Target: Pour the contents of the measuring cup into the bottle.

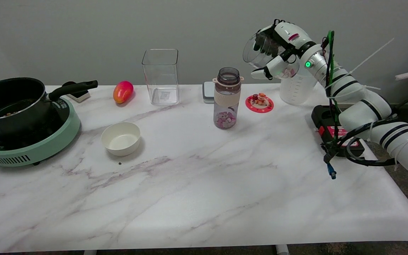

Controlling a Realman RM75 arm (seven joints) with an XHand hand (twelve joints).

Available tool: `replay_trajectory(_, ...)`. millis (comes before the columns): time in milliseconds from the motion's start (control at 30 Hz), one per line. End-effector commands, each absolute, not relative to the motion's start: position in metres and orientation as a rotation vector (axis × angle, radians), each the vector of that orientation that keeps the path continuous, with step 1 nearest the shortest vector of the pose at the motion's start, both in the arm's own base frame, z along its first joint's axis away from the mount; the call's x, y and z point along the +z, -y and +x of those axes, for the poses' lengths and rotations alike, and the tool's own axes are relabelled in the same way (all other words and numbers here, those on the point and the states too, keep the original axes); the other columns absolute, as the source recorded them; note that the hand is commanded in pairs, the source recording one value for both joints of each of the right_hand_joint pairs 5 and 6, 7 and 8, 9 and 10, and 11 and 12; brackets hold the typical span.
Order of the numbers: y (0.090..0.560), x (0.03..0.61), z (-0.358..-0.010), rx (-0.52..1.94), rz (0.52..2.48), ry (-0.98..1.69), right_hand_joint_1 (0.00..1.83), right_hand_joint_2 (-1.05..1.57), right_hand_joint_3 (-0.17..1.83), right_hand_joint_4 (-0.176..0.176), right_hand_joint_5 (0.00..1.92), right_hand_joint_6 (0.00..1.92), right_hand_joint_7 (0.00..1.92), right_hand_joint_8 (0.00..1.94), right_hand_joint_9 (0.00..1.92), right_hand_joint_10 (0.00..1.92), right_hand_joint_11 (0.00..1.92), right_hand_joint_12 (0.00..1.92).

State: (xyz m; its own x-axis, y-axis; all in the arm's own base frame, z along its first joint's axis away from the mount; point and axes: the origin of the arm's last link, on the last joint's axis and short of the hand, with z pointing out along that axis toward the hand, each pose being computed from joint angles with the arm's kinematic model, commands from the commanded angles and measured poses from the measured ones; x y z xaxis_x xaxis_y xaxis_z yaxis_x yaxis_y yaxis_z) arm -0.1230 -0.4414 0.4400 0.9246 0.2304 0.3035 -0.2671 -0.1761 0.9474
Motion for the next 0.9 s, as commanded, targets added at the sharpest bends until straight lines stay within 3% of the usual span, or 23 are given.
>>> replay_trajectory(33,0.452,0.433,-0.112,0.277,1.744,-0.057,1.41,1.27,0.71,0.000,1.71,1.71,1.68,1.68,1.60,1.60,1.39,1.39)
replay_trajectory(900,0.459,0.410,-0.091,0.147,1.807,-0.228,1.48,1.11,0.84,0.000,1.69,1.69,1.65,1.65,1.57,1.57,1.36,1.36)
